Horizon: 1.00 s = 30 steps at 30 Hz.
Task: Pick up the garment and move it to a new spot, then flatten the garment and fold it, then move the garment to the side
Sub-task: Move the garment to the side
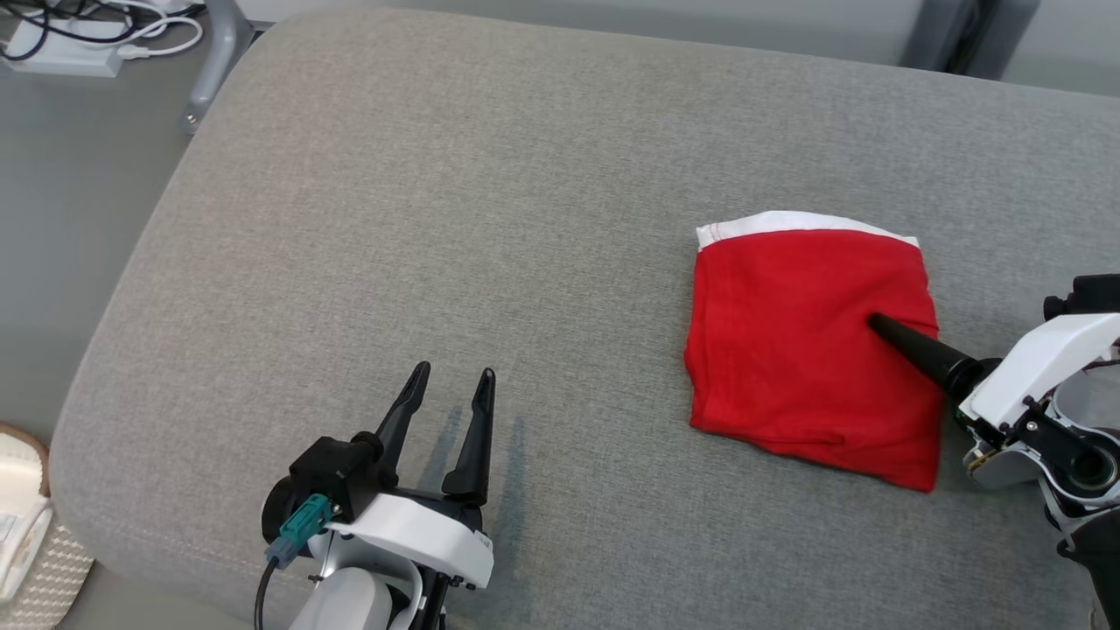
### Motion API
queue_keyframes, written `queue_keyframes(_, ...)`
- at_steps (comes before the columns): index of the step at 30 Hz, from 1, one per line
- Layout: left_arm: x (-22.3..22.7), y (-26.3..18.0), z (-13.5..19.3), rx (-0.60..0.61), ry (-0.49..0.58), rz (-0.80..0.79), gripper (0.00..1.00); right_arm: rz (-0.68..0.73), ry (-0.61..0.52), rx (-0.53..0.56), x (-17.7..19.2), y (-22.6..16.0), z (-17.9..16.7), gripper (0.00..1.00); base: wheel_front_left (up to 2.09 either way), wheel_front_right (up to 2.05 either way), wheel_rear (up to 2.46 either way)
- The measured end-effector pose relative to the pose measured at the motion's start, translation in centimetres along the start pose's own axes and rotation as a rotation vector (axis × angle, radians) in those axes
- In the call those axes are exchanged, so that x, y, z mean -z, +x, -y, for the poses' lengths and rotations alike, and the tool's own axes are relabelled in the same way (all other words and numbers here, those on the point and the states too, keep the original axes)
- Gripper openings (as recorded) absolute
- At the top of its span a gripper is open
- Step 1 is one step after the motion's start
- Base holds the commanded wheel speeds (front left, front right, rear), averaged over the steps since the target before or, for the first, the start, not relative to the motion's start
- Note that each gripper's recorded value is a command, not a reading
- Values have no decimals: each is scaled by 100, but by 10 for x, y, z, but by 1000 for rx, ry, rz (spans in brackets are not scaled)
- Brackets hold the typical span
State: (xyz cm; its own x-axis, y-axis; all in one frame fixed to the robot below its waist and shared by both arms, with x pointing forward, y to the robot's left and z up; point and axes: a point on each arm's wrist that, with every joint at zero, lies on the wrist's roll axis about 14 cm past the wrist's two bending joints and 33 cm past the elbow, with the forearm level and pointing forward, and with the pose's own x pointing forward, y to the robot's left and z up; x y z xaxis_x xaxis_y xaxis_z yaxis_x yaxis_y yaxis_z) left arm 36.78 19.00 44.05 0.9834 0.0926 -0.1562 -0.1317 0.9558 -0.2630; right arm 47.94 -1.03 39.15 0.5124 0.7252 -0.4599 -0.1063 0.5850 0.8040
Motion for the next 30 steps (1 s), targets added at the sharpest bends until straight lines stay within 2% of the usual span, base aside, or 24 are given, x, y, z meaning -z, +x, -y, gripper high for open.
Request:
queue_keyframes(9,-2,-4,-10,-37,8,3,100,-82,-3,-26,10,22,-12,100,0,0,0)
queue_keyframes(10,-2,-5,-11,-39,9,4,100,-90,-6,-25,11,24,-13,98,0,0,0)
queue_keyframes(11,-3,-5,-11,-39,9,4,100,-97,-16,-22,12,25,-13,51,0,0,0)
queue_keyframes(12,-3,-5,-11,-41,9,4,100,-104,-31,-18,13,26,-13,29,0,0,0)
queue_keyframes(13,-3,-5,-12,-41,10,4,100,-106,-47,-12,12,27,-13,0,0,0,0)
queue_keyframes(21,-3,-3,-11,-40,15,6,100,-55,-162,11,9,27,-11,0,0,0,0)
queue_keyframes(27,-4,3,1,0,16,13,100,23,-305,39,-3,11,-9,0,0,0,0)
queue_keyframes(30,-5,8,13,36,14,16,100,55,-423,57,-11,-3,-7,0,0,0,0)
